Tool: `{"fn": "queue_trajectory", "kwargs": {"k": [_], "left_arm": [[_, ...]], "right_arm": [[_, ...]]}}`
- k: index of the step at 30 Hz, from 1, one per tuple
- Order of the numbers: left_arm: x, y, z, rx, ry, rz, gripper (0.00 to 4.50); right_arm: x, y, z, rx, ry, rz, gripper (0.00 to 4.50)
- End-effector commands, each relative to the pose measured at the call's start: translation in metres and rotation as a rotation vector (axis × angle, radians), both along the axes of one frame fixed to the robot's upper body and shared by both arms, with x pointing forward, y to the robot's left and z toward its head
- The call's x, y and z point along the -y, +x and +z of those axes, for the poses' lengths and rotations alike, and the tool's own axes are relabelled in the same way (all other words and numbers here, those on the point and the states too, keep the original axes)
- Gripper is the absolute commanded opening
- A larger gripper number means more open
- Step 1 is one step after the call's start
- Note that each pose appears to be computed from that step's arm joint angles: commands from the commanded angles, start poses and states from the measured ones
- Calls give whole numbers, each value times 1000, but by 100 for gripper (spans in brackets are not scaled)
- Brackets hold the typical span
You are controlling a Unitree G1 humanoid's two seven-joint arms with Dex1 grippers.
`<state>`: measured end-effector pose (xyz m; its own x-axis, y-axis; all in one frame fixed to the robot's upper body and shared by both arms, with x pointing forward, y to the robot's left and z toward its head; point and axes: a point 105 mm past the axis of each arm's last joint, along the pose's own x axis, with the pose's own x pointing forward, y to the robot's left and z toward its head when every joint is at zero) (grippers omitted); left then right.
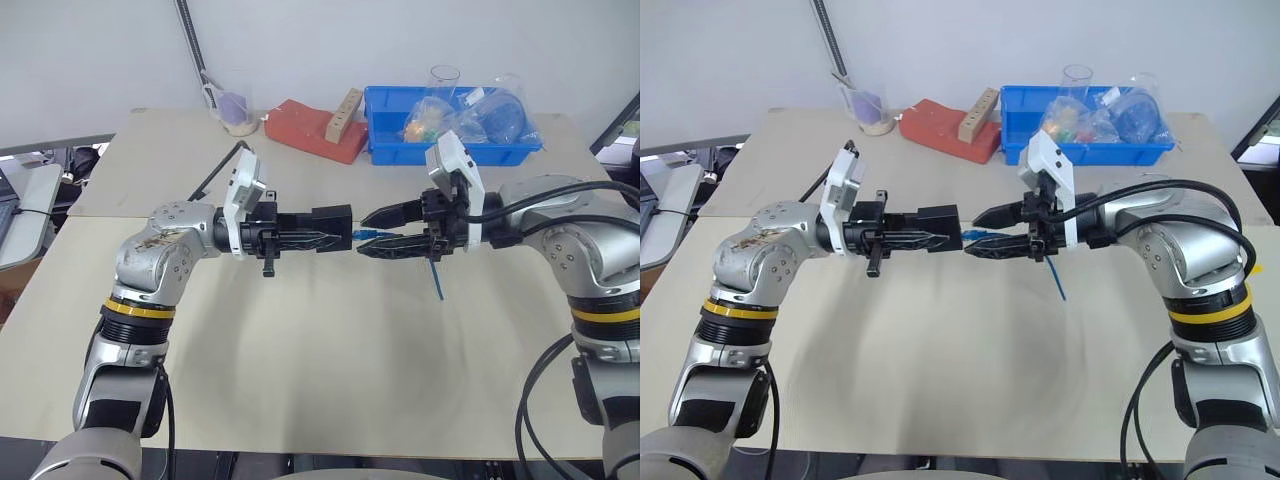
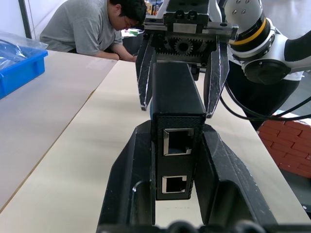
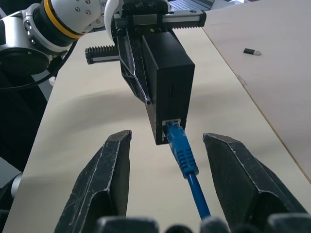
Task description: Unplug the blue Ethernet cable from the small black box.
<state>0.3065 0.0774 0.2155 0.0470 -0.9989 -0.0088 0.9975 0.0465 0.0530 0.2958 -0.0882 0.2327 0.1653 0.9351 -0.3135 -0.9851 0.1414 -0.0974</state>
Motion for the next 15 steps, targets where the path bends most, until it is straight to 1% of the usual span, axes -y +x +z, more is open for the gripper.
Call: {"fn": "queue_trajectory", "kwargs": {"k": [1, 7, 12, 13, 15], "left_arm": [[4, -6, 15, 81, -10, -29, 56], [6, -8, 14, 79, -8, -36, 56], [7, -11, 10, 78, 6, -50, 56], [7, -12, 11, 76, 4, -51, 56], [7, -13, 11, 78, 4, -55, 56]], "right_arm": [[-2, -2, 7, 33, 14, 20, 265], [-3, -4, 6, 17, 13, 39, 265], [-4, -4, 6, 9, 12, 52, 117], [-4, -4, 6, 8, 12, 53, 69], [-4, -4, 5, 3, 13, 56, 19]]}}
